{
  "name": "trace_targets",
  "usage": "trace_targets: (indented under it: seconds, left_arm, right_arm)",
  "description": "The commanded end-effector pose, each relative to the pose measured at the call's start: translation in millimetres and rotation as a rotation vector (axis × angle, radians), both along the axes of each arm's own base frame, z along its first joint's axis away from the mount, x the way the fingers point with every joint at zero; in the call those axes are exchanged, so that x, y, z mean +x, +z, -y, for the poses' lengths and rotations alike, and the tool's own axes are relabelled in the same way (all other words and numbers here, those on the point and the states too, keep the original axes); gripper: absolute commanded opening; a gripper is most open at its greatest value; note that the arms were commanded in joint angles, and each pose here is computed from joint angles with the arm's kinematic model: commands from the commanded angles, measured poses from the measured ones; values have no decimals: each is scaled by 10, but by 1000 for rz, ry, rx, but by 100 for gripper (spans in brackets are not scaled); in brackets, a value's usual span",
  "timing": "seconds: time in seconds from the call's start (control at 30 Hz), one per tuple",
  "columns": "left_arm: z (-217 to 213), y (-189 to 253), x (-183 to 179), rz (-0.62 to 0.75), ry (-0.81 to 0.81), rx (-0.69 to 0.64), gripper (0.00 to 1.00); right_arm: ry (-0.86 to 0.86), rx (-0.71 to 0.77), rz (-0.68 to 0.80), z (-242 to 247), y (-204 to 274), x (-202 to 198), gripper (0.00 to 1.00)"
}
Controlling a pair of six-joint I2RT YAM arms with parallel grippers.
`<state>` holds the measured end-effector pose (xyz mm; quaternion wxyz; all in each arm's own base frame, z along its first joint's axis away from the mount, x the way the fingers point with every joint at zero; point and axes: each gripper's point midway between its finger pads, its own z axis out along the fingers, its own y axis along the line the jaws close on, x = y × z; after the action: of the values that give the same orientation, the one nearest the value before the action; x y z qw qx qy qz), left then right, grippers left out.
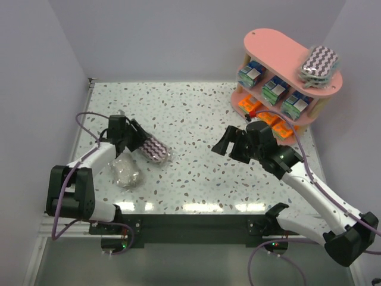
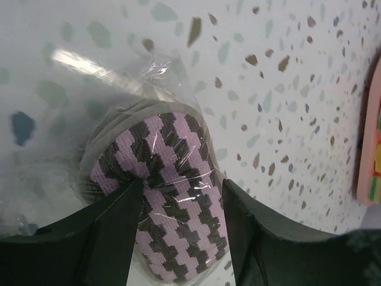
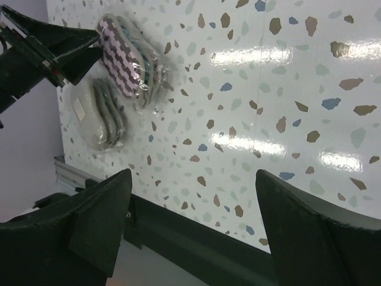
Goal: Place and organize the cleaning sponges onto the shelf
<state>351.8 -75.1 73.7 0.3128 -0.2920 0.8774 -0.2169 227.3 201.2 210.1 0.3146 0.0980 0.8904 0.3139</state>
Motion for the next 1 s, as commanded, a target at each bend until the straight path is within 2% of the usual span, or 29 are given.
trace_targets:
  seconds: [0.0,0.13,0.37,0.53,0.7,0.8,0.9,0.93,0.97]
  left_arm:
    - [519,-100,-159,-47,-49,-132,61]
    - [889,-53,-233,-51,-96,-205,61]
    - [1622,-6,-528,-73,-205,-344,60]
    - [1757,70,-597,-72,-218,-383,60]
    - [1783,80,-688,-74,-236,-393,59]
    - [1774,14,-798,-97,-252,-399,59]
    - [1742,-56,-903,-113,-265,-399,59]
    - [1737,-64,-926,-117,-267,-402,59]
    - [1730,-71,-943,-118,-270,-401,59]
  right_arm:
    - [22,-23,32,-109,-101,127,88]
    - [12,-54,-3,-156,-339,194,88]
    - [3,4,-89,-540,-741,193,88]
    - [-36,42,-208,-759,-1120,109,87]
    - [-102,-9,-275,-826,-1397,-25,84]
    - [-178,7,-268,-812,-1441,50,76]
    - [-205,-7,-247,-815,-1472,142,55]
    - [-213,-10,-244,-806,-1490,160,42]
    - [-214,-3,-232,-822,-1482,183,37]
